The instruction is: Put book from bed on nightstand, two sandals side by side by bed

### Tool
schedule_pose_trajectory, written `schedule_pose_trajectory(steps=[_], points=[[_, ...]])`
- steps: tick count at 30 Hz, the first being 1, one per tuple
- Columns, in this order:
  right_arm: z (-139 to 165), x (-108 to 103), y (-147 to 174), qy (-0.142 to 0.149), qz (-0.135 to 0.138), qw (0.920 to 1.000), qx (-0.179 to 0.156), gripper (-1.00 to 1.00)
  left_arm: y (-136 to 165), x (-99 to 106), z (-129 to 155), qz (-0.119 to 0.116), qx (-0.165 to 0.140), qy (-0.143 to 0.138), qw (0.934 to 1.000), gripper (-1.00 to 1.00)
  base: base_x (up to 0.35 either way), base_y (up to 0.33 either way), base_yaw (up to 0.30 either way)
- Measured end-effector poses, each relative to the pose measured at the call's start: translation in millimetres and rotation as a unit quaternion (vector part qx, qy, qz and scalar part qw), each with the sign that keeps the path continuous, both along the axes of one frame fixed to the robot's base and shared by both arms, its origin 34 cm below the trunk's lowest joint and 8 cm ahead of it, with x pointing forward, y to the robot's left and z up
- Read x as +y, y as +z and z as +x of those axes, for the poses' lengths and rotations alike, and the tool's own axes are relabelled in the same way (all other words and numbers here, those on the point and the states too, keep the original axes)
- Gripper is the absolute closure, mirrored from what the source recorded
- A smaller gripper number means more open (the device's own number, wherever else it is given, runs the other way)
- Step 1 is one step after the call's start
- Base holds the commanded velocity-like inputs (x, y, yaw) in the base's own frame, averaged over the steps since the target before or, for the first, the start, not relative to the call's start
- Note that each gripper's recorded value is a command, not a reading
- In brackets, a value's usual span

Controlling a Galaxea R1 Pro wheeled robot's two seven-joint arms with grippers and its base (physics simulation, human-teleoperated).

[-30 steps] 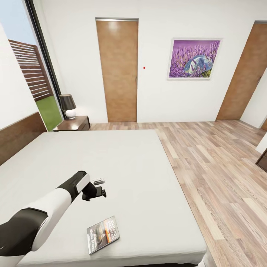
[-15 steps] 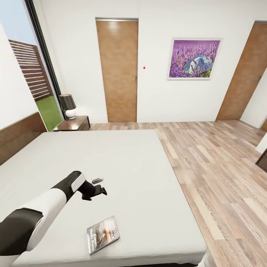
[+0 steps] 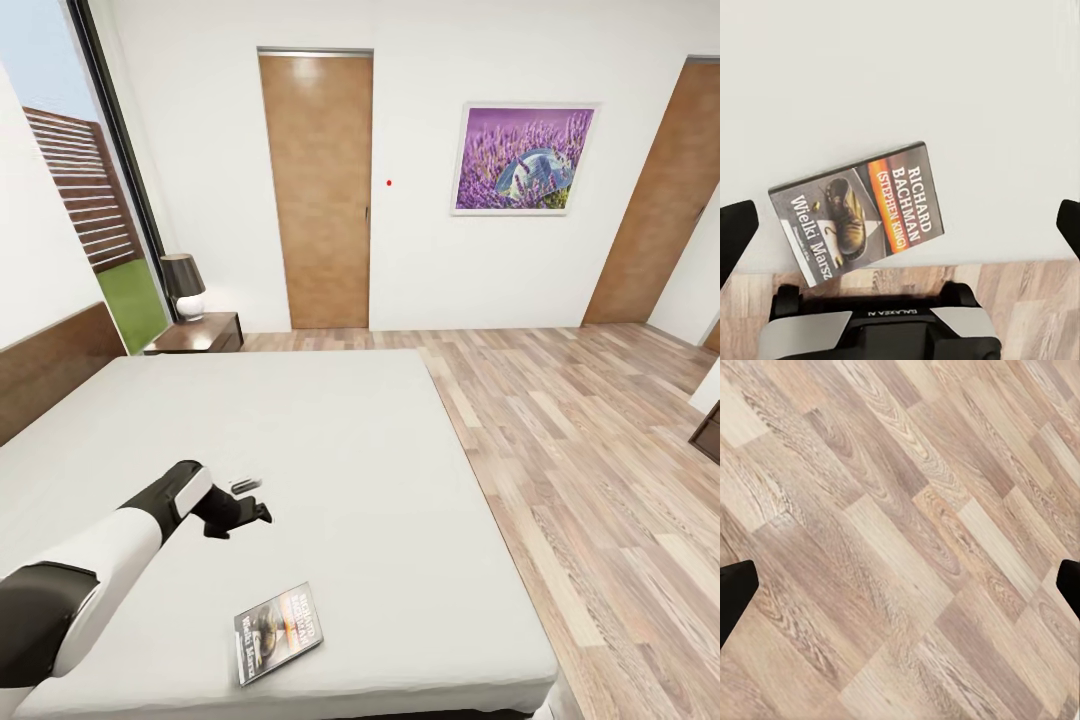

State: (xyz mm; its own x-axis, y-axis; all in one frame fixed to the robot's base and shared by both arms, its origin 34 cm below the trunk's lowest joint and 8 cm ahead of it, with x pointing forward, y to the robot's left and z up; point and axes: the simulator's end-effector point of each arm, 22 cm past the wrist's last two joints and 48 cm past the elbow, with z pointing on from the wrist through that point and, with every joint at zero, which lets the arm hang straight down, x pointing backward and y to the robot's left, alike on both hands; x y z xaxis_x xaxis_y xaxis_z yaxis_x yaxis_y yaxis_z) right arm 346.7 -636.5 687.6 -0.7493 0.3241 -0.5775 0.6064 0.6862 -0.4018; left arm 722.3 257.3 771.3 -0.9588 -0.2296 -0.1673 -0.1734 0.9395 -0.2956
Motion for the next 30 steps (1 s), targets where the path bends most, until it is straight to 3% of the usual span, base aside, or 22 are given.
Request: schedule_pose_trajectory(steps=[5, 18, 30], points=[[-5, 5, -10, 0.004, 0.003, 1.0000, -0.001, -1.00, 1, 15, 1, 0.007, -0.002, 0.007, 0.9999, -1.00, 0.000, 0.000, 0.000], [-31, 34, -50, 0.014, 0.039, 0.9986, 0.032, -1.00, 1, 22, 2, 0.015, -0.004, 0.010, 0.9998, -1.00, 0.000, 0.000, 0.000], [-95, 78, -101, 0.008, 0.099, 0.9902, 0.099, -1.00, 2, 22, 6, 0.017, -0.013, 0.010, 0.9997, -1.00, 0.000, 0.000, 0.000]])
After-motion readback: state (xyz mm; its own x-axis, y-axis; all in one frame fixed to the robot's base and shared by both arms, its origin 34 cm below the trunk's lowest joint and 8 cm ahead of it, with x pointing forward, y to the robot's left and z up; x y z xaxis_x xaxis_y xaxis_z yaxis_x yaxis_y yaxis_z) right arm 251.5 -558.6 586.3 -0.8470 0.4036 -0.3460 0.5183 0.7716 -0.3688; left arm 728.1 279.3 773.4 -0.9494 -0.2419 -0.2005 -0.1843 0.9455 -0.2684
